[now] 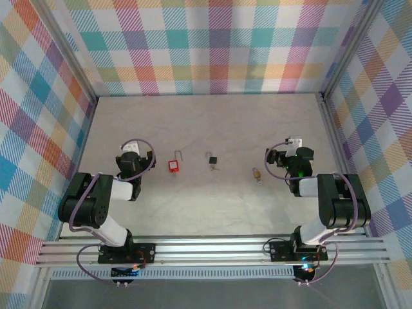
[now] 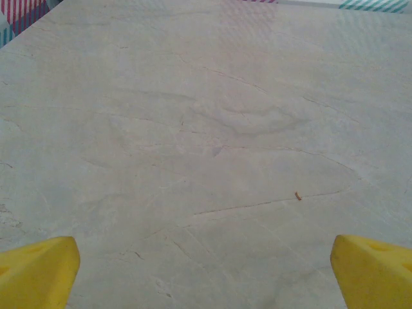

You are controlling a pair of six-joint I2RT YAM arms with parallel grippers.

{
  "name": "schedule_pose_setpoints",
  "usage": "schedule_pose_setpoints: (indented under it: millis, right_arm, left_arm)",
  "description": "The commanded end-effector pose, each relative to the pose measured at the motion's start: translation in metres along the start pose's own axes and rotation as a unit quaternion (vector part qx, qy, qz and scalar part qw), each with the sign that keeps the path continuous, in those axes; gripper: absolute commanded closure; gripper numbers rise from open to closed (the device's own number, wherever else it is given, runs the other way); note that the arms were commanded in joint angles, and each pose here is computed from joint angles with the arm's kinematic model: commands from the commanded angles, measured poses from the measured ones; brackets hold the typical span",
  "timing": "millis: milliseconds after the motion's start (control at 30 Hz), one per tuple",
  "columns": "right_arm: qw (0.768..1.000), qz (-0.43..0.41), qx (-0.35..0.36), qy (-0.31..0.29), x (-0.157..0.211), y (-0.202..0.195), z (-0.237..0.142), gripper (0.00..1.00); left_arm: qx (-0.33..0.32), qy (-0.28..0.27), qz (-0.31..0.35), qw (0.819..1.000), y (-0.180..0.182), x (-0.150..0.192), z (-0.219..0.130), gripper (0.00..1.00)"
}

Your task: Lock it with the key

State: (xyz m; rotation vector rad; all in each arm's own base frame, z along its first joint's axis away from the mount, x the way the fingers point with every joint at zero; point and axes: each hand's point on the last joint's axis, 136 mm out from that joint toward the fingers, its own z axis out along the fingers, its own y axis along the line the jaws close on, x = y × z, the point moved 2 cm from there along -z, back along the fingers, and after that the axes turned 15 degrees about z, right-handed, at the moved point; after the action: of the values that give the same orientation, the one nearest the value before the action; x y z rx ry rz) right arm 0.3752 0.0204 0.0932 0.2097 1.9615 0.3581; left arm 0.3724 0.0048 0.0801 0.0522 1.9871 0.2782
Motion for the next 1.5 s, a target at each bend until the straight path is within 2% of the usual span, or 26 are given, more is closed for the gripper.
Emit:
schedule_pose_setpoints:
  millis: [0,933,1033,1133,1200,1300,1367,1400,1467]
  right_arm:
    - [1.0,-0.004,-0.011,-0.006,-0.007,0.004,0.001,0.01]
    - [1.0,-0.004,-0.011,-0.005,-0.006,0.004,0.001,0.01]
    - [1.0,-0.004,-0.012,-0.006,-0.007,0.004,0.001,0.01]
    - [1.0,-0.001,0.001,-0.012,-0.022,0.007,-0.007,0.01]
    - [0.999,0.023,0.037,0.011,-0.034,0.004,-0.016,0.01]
    - [0.997,0.06,0.012,-0.036,-0.068,0.022,-0.039,0.01]
    - [0.996,0.083,-0.006,-0.044,-0.086,0.033,-0.05,0.01]
    - [0.995,0.085,-0.023,-0.037,-0.094,0.042,-0.053,0.01]
    - [0.992,0.111,-0.05,-0.02,-0.107,0.057,-0.056,0.01]
  left_arm:
    - [-0.007,-0.024,-0.001,1.0,0.002,-0.013,-0.001,0.0]
    - [-0.005,-0.024,-0.001,1.0,0.002,-0.013,-0.001,0.0]
    - [-0.032,-0.027,-0.012,0.999,0.011,-0.016,-0.008,0.0]
    - [-0.033,-0.054,-0.004,0.998,0.008,-0.017,-0.018,0.0]
    - [-0.035,-0.071,0.004,0.997,0.004,-0.019,-0.024,0.0]
    - [-0.044,-0.087,0.018,0.995,0.002,-0.022,-0.03,0.0]
    - [-0.123,-0.085,0.024,0.988,0.013,-0.041,-0.045,0.0]
    - [-0.109,-0.07,0.034,0.991,0.011,-0.052,-0.049,0.0]
    - [-0.077,-0.089,-0.016,0.993,0.01,-0.085,-0.06,0.0]
